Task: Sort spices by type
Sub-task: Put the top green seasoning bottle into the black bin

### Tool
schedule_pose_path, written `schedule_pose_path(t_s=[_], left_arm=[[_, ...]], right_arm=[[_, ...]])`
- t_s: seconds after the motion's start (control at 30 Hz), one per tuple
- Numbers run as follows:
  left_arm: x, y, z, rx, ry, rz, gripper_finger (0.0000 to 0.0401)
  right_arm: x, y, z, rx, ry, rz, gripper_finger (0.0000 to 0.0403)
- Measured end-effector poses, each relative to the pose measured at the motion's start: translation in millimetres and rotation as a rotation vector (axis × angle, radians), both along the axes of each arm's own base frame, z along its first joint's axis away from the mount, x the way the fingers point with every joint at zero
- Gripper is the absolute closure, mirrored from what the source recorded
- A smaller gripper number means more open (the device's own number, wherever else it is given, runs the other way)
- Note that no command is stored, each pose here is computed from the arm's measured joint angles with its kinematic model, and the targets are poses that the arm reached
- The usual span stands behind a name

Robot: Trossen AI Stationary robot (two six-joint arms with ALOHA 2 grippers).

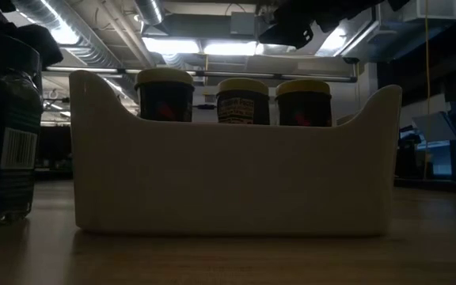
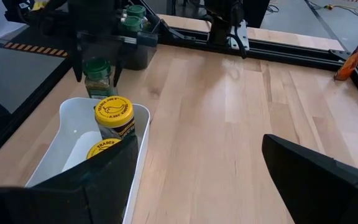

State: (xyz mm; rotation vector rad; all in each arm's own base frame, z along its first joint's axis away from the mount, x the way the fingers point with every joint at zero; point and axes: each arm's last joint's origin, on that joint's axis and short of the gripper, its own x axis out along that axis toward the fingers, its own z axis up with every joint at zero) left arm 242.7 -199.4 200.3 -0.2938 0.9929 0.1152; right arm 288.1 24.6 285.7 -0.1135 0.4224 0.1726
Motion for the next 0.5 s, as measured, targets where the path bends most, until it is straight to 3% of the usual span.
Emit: schedule_pose_path(t_s=[0.17,0.4,0.5], left_arm=[[0.2,0.1,-2.2,0.017,0.008,-0.017,0.0145],[2.0,2.1,-2.4,-0.004,0.021,-0.014,0.0207],[3.5,3.8,-2.3,-0.004,0.019,-0.009,0.0214]], right_arm=[[0.0,0.0,0.1,0.000,-0.001,0.000,0.0061],[0.0,0.1,0.0,0.000,0.000,0.000,0.0061],[0.0,0.0,0.0,0.000,0.000,0.000,0.0061]])
